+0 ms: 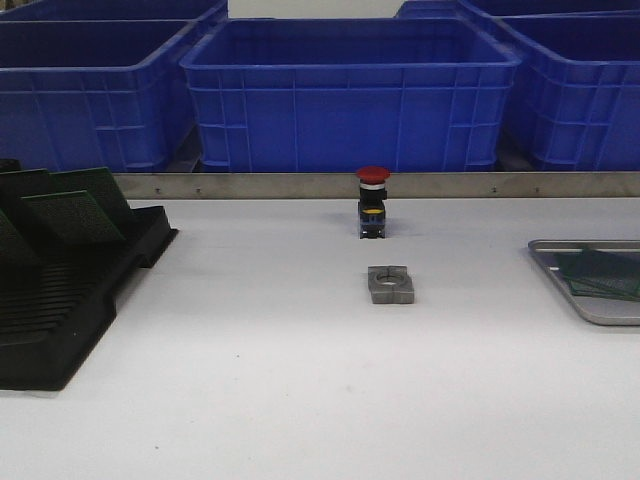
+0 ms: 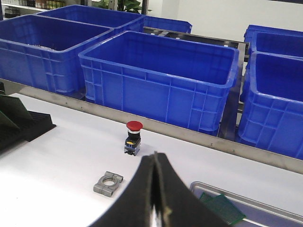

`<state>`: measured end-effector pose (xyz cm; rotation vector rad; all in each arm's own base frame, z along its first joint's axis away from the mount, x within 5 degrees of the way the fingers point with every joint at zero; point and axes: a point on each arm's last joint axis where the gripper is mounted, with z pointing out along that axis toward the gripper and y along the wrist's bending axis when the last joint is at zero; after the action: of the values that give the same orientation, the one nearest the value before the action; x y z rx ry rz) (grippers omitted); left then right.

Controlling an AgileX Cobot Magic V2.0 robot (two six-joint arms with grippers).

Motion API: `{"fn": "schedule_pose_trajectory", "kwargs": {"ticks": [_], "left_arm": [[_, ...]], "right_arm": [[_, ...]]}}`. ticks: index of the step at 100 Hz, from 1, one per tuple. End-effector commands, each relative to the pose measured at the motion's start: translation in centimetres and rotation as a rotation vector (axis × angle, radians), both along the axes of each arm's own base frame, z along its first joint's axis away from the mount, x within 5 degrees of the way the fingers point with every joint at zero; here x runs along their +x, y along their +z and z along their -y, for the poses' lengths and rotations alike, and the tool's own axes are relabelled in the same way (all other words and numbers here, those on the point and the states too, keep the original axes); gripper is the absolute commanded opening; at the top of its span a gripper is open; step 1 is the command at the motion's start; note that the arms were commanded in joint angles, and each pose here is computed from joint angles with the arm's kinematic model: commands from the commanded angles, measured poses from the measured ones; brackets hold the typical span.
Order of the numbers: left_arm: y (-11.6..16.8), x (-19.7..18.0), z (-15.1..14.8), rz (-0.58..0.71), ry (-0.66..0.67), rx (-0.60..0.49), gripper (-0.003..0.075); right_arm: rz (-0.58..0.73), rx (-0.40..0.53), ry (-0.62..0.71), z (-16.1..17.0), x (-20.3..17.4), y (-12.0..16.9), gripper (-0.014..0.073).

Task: Place circuit board on tray

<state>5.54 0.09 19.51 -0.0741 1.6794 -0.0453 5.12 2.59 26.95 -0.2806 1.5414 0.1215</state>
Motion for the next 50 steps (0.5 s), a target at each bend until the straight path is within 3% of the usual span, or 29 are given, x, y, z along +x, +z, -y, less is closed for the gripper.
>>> {"fn": "schedule_pose_trajectory", "kwargs": {"ticks": [1,30,50], "left_arm": [[-0.8,0.0,0.0,0.056,0.002,-0.014,-0.002],[-0.8,0.0,0.0,0.056,0.002,-0.014,-0.002],[-0.8,0.0,0.0,0.056,0.002,-0.014,-0.002]], "right_arm": [[0.037,0.027,-0.021,0.2,0.0,1.1,-0.0113],[0.047,0.039,-0.034,0.3,0.0,1.2,-0.0113],[0.076,0.043,-0.175,1.5,0.4,1.0,-0.0113]]}}
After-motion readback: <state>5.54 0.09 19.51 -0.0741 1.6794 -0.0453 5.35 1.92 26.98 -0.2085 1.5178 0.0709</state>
